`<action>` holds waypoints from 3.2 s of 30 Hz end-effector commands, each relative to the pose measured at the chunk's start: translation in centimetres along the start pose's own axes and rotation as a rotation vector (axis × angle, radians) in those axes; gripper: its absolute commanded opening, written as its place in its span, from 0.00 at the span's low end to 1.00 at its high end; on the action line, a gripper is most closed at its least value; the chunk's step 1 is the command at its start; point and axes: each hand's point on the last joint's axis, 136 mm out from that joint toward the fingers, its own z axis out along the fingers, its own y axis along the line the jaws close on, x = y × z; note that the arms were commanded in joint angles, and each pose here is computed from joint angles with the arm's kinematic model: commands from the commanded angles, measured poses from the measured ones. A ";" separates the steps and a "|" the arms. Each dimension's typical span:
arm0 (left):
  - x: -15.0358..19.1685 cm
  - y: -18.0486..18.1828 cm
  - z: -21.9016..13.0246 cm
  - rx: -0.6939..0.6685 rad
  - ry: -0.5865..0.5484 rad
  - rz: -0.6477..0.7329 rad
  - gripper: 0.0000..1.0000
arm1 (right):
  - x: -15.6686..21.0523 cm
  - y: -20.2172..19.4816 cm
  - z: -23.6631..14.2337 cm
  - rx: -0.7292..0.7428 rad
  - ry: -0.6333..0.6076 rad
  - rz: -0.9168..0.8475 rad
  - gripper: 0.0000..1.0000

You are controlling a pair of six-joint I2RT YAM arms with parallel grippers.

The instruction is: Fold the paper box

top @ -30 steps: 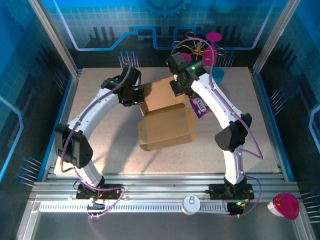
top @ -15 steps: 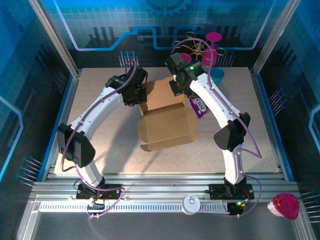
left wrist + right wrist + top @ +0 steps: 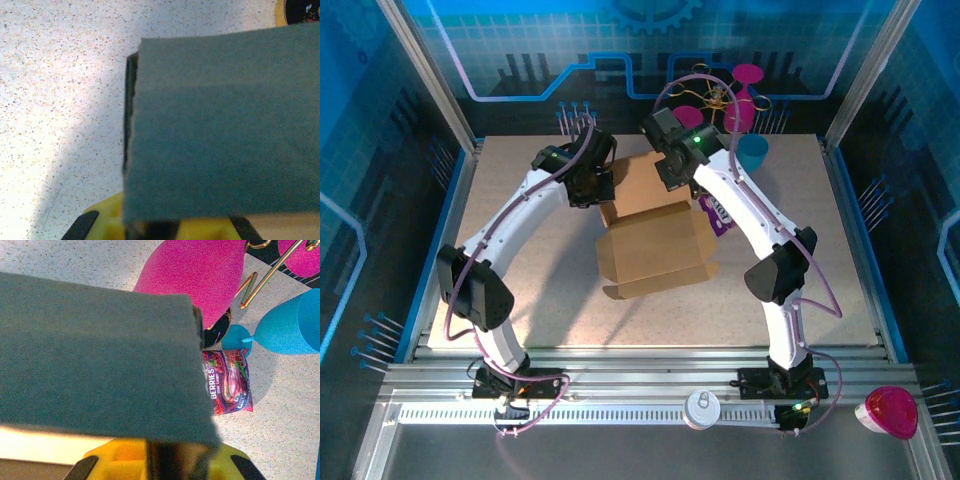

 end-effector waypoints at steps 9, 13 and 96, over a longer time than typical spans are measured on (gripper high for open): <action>0.6 2.4 -0.1 -0.007 0.030 -0.062 0.00 | 0.5 2.0 -2.4 -0.256 0.041 0.048 0.48; 0.4 3.7 0.1 0.004 0.038 -0.117 0.00 | -0.2 2.1 -5.0 -0.393 0.006 0.123 0.66; 1.9 7.0 -4.2 0.303 -0.052 -0.207 0.48 | 7.8 3.6 -0.6 -0.124 0.144 -0.530 0.00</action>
